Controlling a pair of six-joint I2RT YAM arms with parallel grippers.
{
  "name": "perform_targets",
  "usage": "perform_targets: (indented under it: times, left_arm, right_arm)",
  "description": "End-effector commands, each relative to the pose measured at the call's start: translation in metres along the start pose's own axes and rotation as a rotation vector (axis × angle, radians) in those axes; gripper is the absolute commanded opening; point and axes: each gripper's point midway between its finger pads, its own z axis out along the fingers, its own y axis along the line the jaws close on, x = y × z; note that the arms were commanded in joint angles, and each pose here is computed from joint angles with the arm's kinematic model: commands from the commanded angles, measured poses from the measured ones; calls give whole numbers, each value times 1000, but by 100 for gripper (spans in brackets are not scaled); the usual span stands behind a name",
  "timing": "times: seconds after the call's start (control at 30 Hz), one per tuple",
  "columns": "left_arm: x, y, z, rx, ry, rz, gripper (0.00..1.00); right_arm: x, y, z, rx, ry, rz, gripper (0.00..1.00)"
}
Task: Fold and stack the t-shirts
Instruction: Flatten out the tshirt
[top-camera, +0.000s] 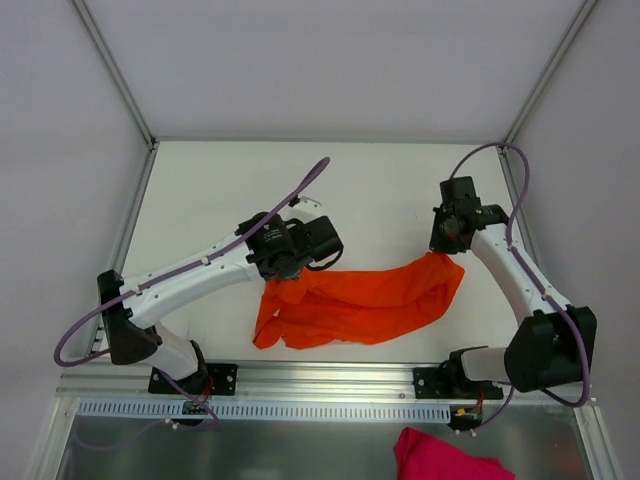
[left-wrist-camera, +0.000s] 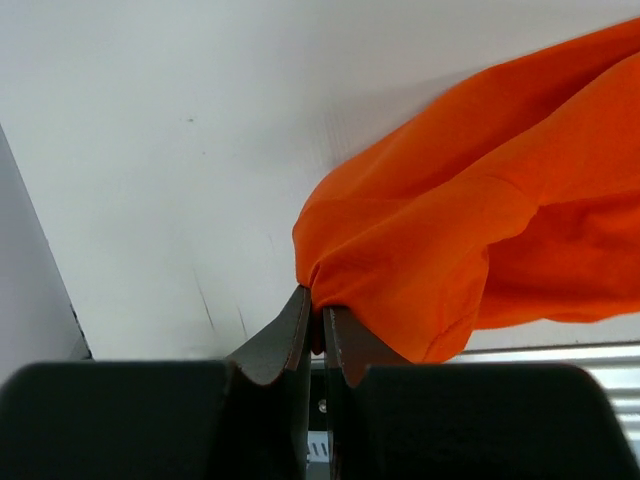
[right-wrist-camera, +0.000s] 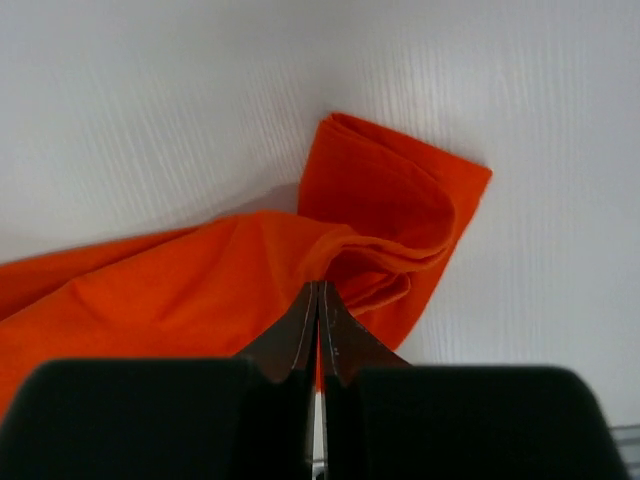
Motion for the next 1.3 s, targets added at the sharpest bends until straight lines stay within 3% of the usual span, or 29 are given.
perform_targets:
  times: [0.0,0.3,0.57,0.6,0.63,0.73,0.83,1.03,1.23,1.27]
  left_arm:
    - [-3,1,15,-41,-18,-73,0]
    - [-17,8,52,-158,-31,-103,0]
    - [-45,8,97,-137,-8,-167,0]
    - [-47,8,101,-132,-2,-170,0]
    - [-49,6,105,-128,4,-168,0]
    - [-56,3,116,-102,12,-184,0]
    - [-58,1,123,-96,17,-179,0]
    - [-63,-2,124,-85,7,-176,0]
    - [-63,4,120,-95,-4,-173,0]
    - [-62,4,121,-97,1,-164,7]
  right_arm:
    - [-46,23,12,-56,-141,5,1]
    - [-100,40,49,-31,-182,-63,1]
    - [-117,51,71,-20,-167,-90,3]
    - [-117,53,70,-22,-170,-96,9]
    - [-117,53,68,-22,-171,-106,25]
    - [-117,49,59,3,-187,-134,52]
    - [-110,39,48,33,-185,-139,61]
    - [-77,30,34,36,-95,-93,55]
    - [-27,18,58,86,55,-41,53]
    - [-20,18,62,88,76,-40,53]
